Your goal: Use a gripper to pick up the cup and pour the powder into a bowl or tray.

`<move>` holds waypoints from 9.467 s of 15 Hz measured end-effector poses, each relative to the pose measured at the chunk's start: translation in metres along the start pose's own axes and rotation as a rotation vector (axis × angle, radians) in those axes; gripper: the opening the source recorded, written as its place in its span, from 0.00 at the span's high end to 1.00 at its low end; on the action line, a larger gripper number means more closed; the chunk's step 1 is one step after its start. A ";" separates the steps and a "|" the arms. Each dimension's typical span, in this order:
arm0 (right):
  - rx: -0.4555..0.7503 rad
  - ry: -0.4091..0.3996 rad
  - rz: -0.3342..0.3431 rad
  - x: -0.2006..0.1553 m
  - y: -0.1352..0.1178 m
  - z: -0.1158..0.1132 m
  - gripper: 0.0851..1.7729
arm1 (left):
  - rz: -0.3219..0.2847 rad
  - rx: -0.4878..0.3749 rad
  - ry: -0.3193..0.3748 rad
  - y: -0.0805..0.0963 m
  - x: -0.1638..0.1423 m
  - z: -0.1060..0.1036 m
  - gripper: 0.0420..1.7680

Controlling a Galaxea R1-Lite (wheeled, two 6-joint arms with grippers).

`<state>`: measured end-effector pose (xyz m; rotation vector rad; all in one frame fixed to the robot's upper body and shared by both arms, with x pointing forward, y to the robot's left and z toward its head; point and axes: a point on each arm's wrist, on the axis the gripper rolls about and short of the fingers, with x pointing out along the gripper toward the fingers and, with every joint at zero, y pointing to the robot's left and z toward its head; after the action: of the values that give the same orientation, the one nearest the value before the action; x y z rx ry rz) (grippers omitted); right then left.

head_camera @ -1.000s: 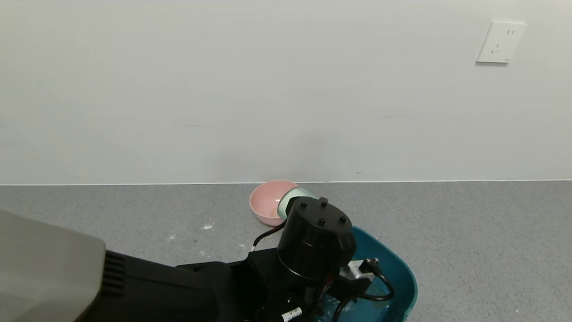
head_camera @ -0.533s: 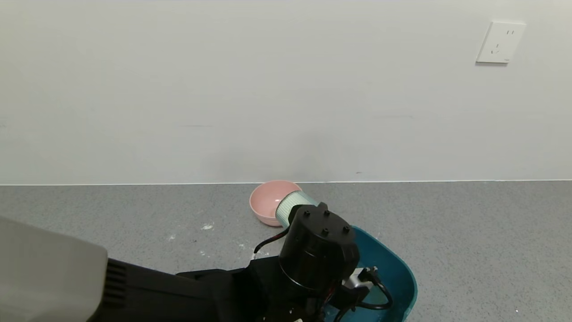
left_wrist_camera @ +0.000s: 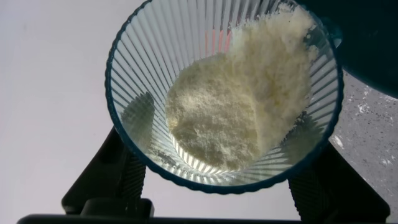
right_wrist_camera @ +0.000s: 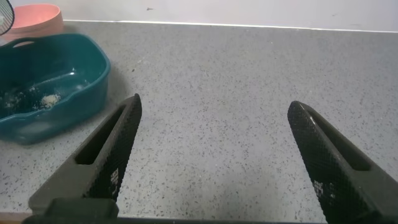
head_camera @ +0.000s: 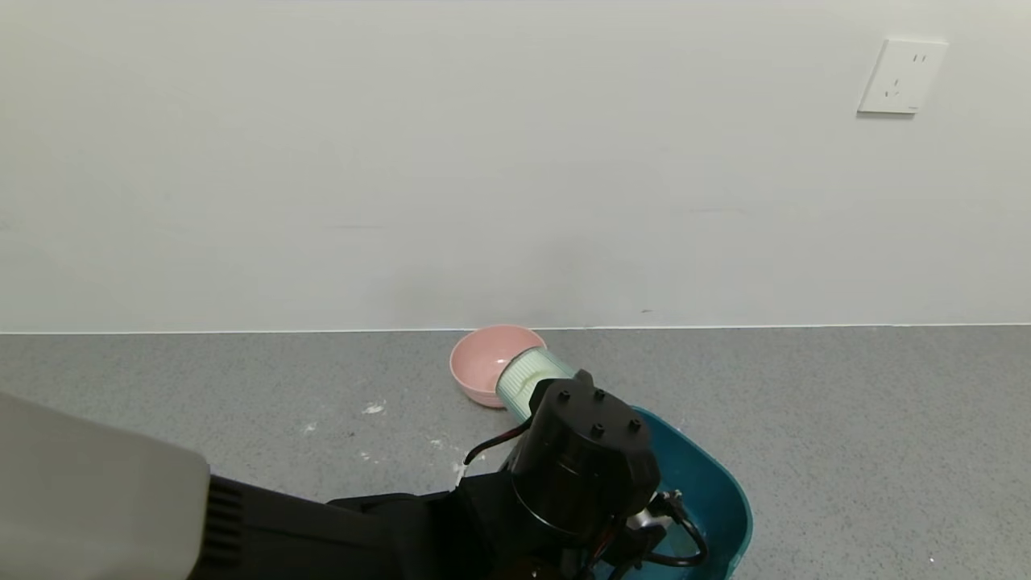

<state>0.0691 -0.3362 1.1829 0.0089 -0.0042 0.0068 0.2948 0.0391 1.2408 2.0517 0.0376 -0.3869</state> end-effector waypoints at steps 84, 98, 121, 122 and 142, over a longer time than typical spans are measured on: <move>0.000 0.000 0.000 0.000 0.000 0.000 0.04 | -0.171 -1.828 -0.128 -0.103 0.038 -0.230 0.29; 0.000 0.000 0.000 0.000 0.000 0.000 0.04 | -0.080 -1.971 -0.103 -0.136 0.104 -0.249 0.29; 0.000 0.000 0.000 0.000 0.000 0.000 0.04 | -0.138 -2.005 0.007 -0.181 0.144 -0.241 0.14; 0.000 0.000 0.000 0.000 0.000 0.000 0.04 | -0.139 -2.005 0.008 -0.181 0.144 -0.241 0.12; 0.000 0.000 0.000 0.000 0.000 0.000 0.04 | -0.195 -2.003 0.086 -0.088 0.000 -0.277 0.04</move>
<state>0.0691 -0.3362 1.1829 0.0089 -0.0038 0.0068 0.3487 0.3207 1.2885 0.0724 0.4659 -0.1674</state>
